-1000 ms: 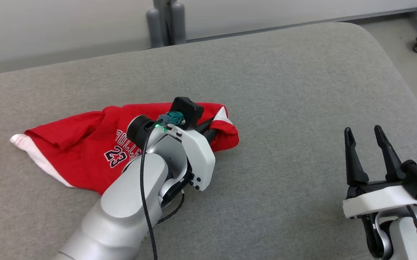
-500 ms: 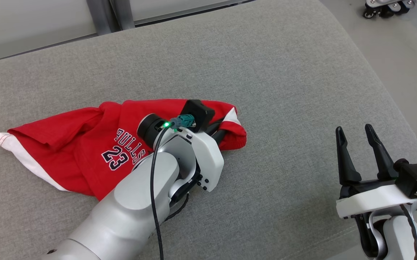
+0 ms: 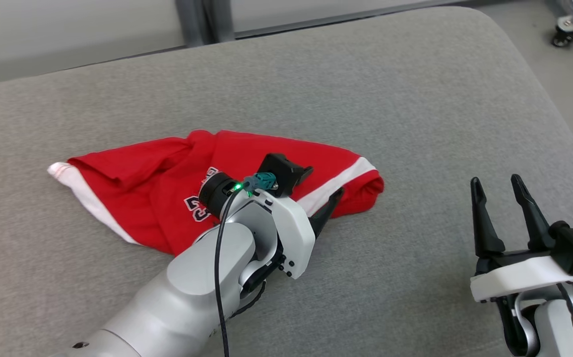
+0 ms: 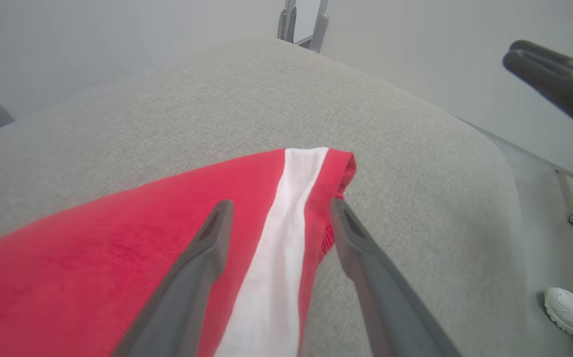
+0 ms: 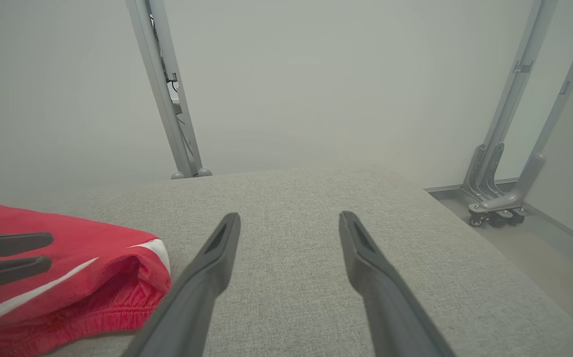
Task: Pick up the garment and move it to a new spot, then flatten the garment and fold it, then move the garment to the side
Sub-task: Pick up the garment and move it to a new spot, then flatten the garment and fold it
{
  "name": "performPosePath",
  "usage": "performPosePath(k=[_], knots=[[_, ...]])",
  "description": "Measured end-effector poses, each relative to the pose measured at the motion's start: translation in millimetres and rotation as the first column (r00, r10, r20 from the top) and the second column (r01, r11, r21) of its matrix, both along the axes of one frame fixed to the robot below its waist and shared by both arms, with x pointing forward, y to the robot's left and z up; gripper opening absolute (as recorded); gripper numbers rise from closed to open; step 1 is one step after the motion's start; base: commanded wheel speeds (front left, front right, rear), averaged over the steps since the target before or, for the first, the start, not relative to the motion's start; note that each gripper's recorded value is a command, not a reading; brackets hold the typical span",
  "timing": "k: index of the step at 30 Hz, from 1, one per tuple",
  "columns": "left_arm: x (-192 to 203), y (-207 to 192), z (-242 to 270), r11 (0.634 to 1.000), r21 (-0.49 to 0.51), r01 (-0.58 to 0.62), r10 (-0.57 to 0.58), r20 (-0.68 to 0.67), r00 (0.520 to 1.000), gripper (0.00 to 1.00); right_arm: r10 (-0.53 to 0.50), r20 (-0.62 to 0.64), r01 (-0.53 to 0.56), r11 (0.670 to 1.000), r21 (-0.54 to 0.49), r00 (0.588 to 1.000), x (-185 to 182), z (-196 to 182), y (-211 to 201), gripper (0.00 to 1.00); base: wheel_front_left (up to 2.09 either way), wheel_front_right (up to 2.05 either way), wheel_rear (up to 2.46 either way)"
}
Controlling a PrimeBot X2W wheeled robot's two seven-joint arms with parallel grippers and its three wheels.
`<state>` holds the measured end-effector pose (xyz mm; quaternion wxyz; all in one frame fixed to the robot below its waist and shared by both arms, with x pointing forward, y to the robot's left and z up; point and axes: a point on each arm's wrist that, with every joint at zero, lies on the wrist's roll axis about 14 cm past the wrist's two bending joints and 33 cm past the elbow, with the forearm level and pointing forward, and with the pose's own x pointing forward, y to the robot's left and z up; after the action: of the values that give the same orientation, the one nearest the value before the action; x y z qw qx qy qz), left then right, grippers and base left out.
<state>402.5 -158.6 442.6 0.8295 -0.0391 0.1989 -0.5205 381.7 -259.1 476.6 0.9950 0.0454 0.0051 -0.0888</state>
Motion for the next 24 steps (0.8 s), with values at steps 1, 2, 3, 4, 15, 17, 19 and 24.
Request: performPosePath(k=[1, 2, 3, 4, 15, 17, 19, 24], knots=[[0.6, 4.0, 1.4, 1.0, 0.002, -0.01, 0.01, 0.004, 1.0, 1.0, 0.005, 0.0, -0.005, 1.0, -0.001, 1.0, 0.7, -0.1, 1.7, 1.0, 0.0, 0.0, 0.0], [1.2, 8.0, 3.4, 1.0, 0.001, -0.022, 0.022, 0.011, 1.0, 1.0, 0.009, 0.003, -0.009, 1.0, 0.0, 1.0, 1.6, 0.3, 3.1, 1.0, 0.0, 0.0, 0.0], [1.8, 12.3, 5.1, 0.999, 0.001, -0.034, 0.034, 0.018, 0.999, 1.0, 0.014, 0.006, -0.014, 1.0, 0.0, 1.0, 2.3, 0.9, 4.5, 1.0, 0.0, 0.0, 0.0], [2.7, 17.2, 6.8, 0.999, -0.001, -0.05, 0.05, 0.023, 0.998, 1.0, 0.019, 0.007, -0.019, 1.0, -0.003, 1.0, 2.6, 1.2, 6.3, 1.0, 0.0, 0.0, 0.0], [4.9, 111.1, -10.3, 0.926, 0.002, -0.377, 0.377, -0.044, 0.925, 1.0, 0.107, 0.034, -0.107, 0.994, -0.001, 0.994, 10.4, 7.7, 36.8, 1.0, 0.0, 0.0, 0.0], [1.1, 125.9, -15.8, 0.901, -0.001, -0.434, 0.432, -0.079, 0.898, 1.0, 0.123, 0.041, -0.123, 0.992, -0.001, 0.992, 12.7, 9.7, 42.4, 1.0, 0.0, 0.0, 0.0], [-4.8, 139.1, -23.6, 0.879, 0.008, -0.477, 0.475, -0.106, 0.873, 1.0, 0.135, 0.044, -0.136, 0.991, 0.0, 0.99, 13.8, 10.4, 47.0, 1.0, 0.0, 0.0, 0.0], [-22.8, 154.5, -42.2, 0.85, 0.031, -0.525, 0.522, -0.172, 0.835, 1.0, 0.149, 0.04, -0.149, 0.989, 0.0, 0.988, 14.9, 8.9, 51.6, 1.0, 0.0, 0.0, 0.0]])
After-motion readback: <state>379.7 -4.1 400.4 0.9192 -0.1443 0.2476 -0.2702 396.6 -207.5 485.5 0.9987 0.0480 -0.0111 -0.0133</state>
